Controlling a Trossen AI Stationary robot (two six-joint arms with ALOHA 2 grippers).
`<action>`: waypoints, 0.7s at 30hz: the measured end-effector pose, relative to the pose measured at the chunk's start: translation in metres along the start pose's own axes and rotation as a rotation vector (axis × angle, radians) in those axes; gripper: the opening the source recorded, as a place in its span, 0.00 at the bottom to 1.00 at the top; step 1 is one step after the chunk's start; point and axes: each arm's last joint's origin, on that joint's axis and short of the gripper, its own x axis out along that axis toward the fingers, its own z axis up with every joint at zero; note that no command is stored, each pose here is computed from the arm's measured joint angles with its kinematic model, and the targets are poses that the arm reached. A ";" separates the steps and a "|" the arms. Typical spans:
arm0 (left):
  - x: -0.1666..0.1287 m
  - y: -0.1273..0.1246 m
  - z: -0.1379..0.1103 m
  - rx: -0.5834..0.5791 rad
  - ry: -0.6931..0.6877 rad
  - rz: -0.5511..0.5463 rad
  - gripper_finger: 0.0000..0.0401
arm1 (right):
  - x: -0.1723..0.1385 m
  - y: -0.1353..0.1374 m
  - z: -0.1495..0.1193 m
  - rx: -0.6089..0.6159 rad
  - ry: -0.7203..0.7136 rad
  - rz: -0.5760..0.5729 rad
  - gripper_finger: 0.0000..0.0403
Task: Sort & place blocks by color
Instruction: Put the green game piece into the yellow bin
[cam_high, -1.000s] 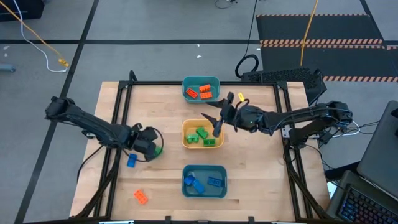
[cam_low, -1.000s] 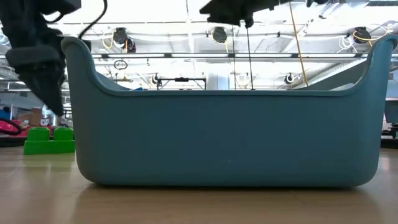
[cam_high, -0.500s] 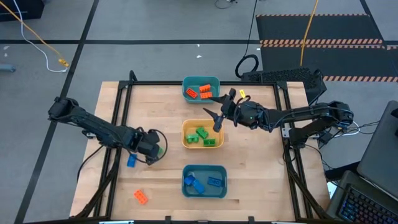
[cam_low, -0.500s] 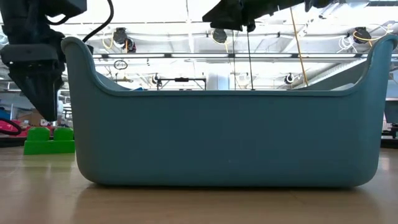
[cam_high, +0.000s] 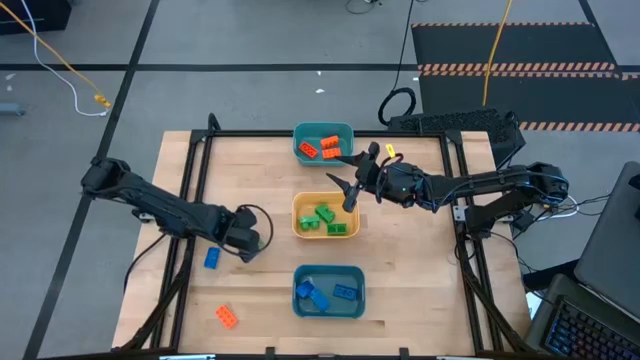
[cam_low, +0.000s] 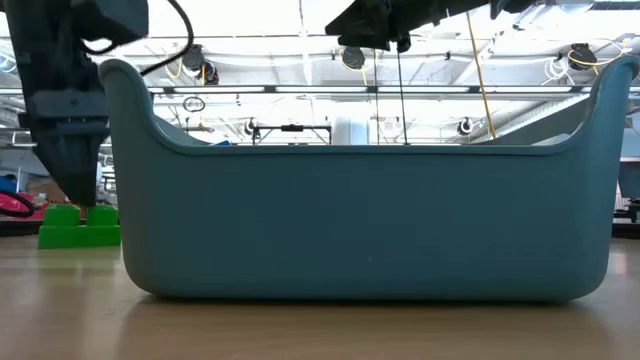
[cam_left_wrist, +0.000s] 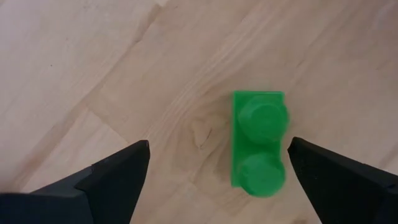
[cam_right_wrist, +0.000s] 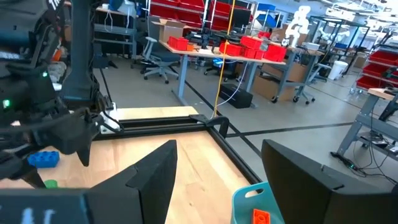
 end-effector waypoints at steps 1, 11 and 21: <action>0.003 -0.001 0.000 0.003 0.009 0.014 0.96 | 0.000 0.000 0.000 0.000 0.001 0.000 0.57; 0.028 -0.019 0.002 0.030 0.074 -0.013 0.87 | 0.000 0.000 -0.001 0.001 0.007 0.001 0.57; 0.029 -0.018 0.002 0.060 0.071 -0.001 0.64 | 0.000 0.000 -0.001 -0.002 0.013 0.002 0.57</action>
